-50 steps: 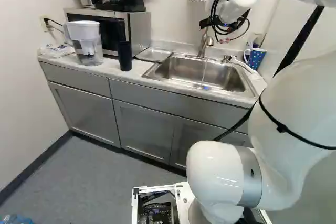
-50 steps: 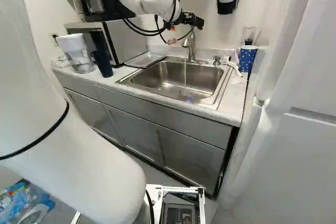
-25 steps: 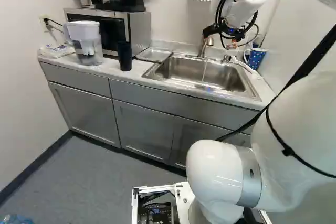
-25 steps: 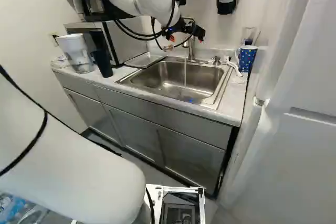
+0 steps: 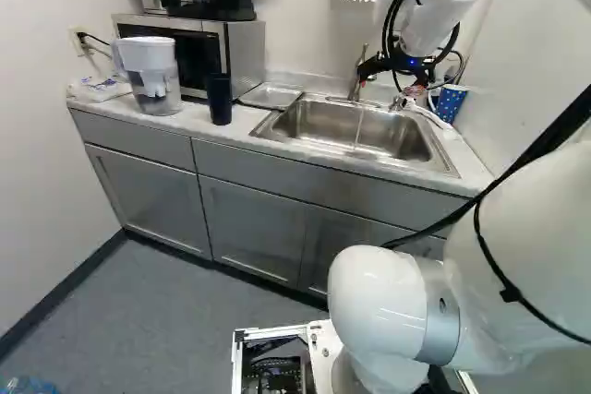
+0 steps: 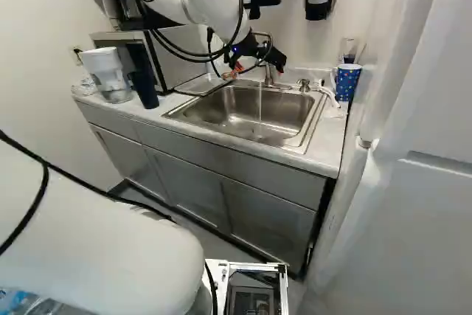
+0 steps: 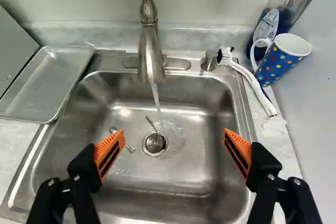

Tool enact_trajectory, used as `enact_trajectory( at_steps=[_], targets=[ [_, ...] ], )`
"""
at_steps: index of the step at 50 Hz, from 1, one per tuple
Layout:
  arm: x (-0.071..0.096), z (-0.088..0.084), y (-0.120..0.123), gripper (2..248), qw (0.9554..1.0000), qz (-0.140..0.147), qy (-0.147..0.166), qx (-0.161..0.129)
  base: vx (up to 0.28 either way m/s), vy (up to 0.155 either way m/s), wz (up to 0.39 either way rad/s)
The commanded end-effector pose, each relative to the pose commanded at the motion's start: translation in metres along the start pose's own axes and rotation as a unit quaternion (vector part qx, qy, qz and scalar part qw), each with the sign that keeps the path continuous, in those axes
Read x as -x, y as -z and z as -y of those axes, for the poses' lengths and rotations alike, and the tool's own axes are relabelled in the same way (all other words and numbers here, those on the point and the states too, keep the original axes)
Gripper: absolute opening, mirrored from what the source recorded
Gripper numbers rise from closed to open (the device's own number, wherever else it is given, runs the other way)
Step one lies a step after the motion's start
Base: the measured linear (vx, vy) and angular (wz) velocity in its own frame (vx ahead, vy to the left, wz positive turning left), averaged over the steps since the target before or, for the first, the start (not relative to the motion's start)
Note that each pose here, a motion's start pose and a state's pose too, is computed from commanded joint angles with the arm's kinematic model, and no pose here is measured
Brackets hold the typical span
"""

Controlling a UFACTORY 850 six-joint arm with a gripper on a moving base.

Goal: Rinse the cup and place it in the tray

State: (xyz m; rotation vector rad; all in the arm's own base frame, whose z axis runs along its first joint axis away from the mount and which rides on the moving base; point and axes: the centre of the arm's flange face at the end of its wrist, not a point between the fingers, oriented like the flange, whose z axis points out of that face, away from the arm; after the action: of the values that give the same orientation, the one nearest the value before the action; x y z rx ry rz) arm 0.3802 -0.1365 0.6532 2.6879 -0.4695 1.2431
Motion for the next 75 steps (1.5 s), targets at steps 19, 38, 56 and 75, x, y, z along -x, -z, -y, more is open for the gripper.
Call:
enact_trajectory(
  at_steps=[19,38,56,75],
  targets=[
    [0.002,0.006,0.002,247,1.0,-0.001,0.005,-0.005,0.0,0.0,0.0],
    [0.007,0.031,0.009,247,0.999,-0.019,0.025,-0.031,0.0,0.0,0.0],
    [0.002,0.059,0.01,247,0.9963,-0.043,0.046,-0.059,0.0,0.0,0.0],
    [-0.007,0.091,0.006,247,0.992,-0.061,0.066,-0.089,0.0,0.0,0.0]
  ],
)
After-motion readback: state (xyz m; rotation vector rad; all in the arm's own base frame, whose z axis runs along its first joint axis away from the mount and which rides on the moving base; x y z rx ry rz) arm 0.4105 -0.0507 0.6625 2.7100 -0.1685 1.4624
